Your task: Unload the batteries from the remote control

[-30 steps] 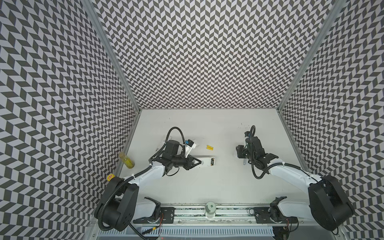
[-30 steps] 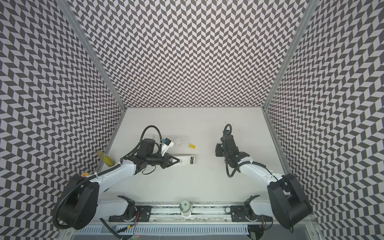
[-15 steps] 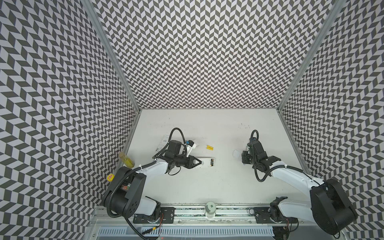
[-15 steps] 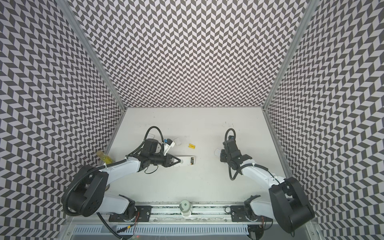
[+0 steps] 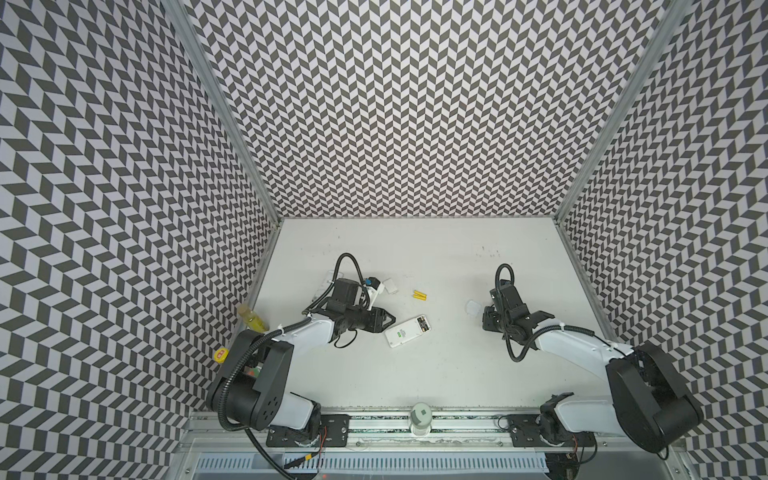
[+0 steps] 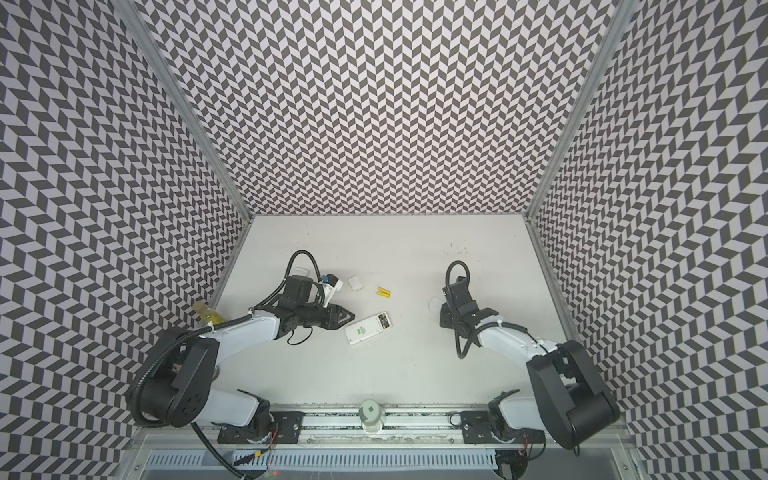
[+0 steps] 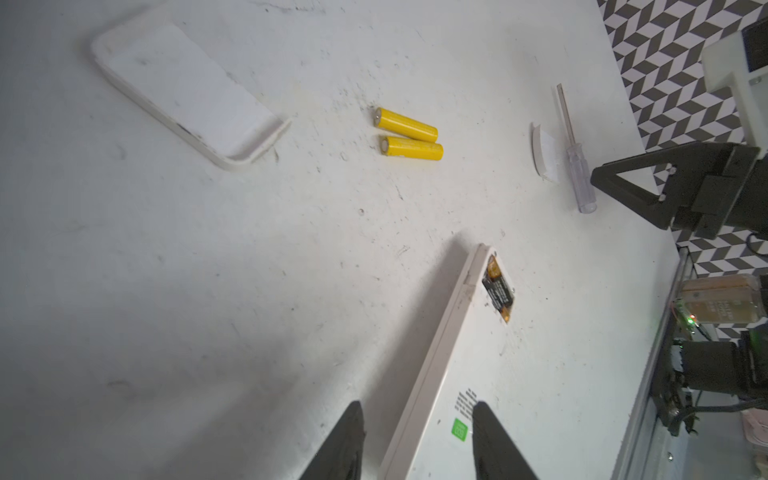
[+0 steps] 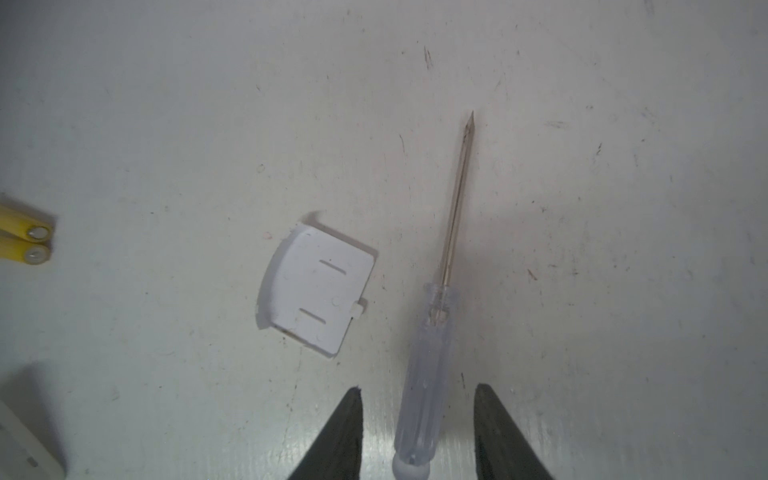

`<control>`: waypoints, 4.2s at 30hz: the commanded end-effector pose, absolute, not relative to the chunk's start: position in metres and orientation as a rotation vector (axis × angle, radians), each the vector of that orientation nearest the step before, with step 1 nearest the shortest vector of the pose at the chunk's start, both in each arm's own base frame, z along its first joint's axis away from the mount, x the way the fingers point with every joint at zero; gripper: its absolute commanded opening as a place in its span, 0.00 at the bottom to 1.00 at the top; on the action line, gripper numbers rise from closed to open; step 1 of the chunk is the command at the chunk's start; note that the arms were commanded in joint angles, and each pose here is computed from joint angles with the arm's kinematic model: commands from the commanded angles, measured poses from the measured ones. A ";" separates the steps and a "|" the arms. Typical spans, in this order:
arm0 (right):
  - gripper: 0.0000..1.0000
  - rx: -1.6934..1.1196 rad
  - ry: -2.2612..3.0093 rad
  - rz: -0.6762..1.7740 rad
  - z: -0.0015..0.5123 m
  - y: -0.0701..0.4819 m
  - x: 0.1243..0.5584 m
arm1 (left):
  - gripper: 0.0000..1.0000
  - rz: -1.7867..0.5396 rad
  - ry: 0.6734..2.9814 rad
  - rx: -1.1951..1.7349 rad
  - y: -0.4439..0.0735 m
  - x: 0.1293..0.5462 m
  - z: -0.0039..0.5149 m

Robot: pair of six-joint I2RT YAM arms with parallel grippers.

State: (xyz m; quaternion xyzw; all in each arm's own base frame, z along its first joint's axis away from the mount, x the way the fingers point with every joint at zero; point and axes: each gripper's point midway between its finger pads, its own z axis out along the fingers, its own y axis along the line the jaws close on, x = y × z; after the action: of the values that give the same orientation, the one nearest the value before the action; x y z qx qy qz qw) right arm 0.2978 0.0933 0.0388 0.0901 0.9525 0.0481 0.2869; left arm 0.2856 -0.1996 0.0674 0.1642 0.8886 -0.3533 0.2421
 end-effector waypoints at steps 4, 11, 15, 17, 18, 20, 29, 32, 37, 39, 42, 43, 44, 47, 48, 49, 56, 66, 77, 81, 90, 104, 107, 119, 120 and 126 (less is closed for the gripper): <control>0.36 0.294 2.544 0.126 0.027 0.090 0.300 | 0.52 -0.853 2.369 0.476 -0.188 0.305 0.083; 0.27 0.298 2.557 0.105 0.020 0.089 0.305 | 0.67 -0.793 2.247 0.586 -0.186 0.305 0.109; 0.21 0.302 2.556 0.095 0.017 0.088 0.309 | 0.74 -0.744 2.180 0.635 -0.180 0.306 0.123; 0.19 0.302 2.553 0.096 0.018 0.088 0.311 | 0.77 -0.725 2.162 0.640 -0.176 0.306 0.127; 0.18 0.297 2.550 0.096 0.020 0.089 0.313 | 0.79 -0.718 2.152 0.637 -0.173 0.306 0.130; 0.17 0.296 2.532 0.097 0.027 0.089 0.317 | 0.81 -0.709 2.133 0.639 -0.170 0.306 0.135; 0.10 0.150 2.352 0.187 0.089 0.104 0.347 | 0.90 -0.780 2.022 0.763 -0.171 0.296 0.158; 0.10 0.033 2.279 0.281 0.109 0.122 0.351 | 0.91 -0.785 2.010 0.766 -0.169 0.295 0.161; 0.07 -0.296 2.115 0.431 0.141 0.171 0.340 | 0.91 -0.772 1.987 0.791 -0.166 0.296 0.170; 0.07 -0.414 2.054 0.454 0.151 0.188 0.333 | 0.91 -0.781 1.964 0.826 -0.167 0.293 0.174; 0.06 -0.540 1.976 0.490 0.163 0.208 0.321 | 0.89 -0.813 1.932 0.878 -0.171 0.287 0.179; 0.06 -0.574 1.951 0.498 0.165 0.213 0.318 | 0.89 -0.829 1.917 0.895 -0.173 0.285 0.181; 0.06 -0.608 1.924 0.507 0.167 0.218 0.313 | 0.87 -0.850 1.901 0.912 -0.175 0.282 0.184; 0.05 -0.702 1.846 0.545 0.172 0.234 0.298 | 0.84 -0.905 1.865 0.942 -0.181 0.275 0.191; 0.05 -0.744 1.819 0.555 0.173 0.240 0.291 | 0.83 -0.922 1.858 0.949 -0.182 0.273 0.193; 0.05 -0.777 1.800 0.562 0.173 0.245 0.286 | 0.83 -0.939 1.854 0.954 -0.183 0.271 0.193; 0.05 -1.010 1.675 0.592 0.165 0.280 0.248 | 0.83 -1.041 1.805 0.993 -0.190 0.257 0.200; 0.05 -1.064 1.600 0.392 0.166 0.289 0.244 | 0.78 -1.119 1.816 0.953 -0.194 0.255 0.205; 0.03 -0.963 1.443 -0.083 0.189 0.276 0.252 | 0.74 -1.253 1.859 0.827 -0.199 0.258 0.218; 0.00 -0.936 1.370 -0.290 0.196 0.267 0.252 | 0.71 -1.328 1.896 0.743 -0.199 0.260 0.223; 0.00 -0.895 1.174 -0.617 0.212 0.260 0.240 | 0.69 -1.474 1.904 0.666 -0.204 0.258 0.235; 0.00 -0.921 1.021 -0.828 0.208 0.285 0.232 | 0.66 -1.446 2.018 0.538 -0.209 0.264 0.208; 0.00 -0.922 1.013 -0.837 0.211 0.288 0.232 | 0.66 -1.385 2.055 0.492 -0.205 0.271 0.197; 0.00 -0.907 0.982 -0.814 0.224 0.294 0.227 | 0.56 -1.411 2.087 0.464 -0.210 0.265 0.182; 0.00 -0.900 0.981 -0.810 0.227 0.294 0.226 | 0.55 -1.416 2.089 0.468 -0.211 0.264 0.181; 0.00 -0.889 0.973 -0.800 0.233 0.296 0.224 | 0.53 -1.448 2.111 0.452 -0.215 0.261 0.175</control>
State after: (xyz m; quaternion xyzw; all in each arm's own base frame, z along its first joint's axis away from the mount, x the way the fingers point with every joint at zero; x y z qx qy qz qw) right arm 0.2319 0.3138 0.1580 -0.5511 0.4026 -0.4178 0.5998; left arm 0.2607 -0.2123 0.1742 0.1658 0.7872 -0.5313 0.2655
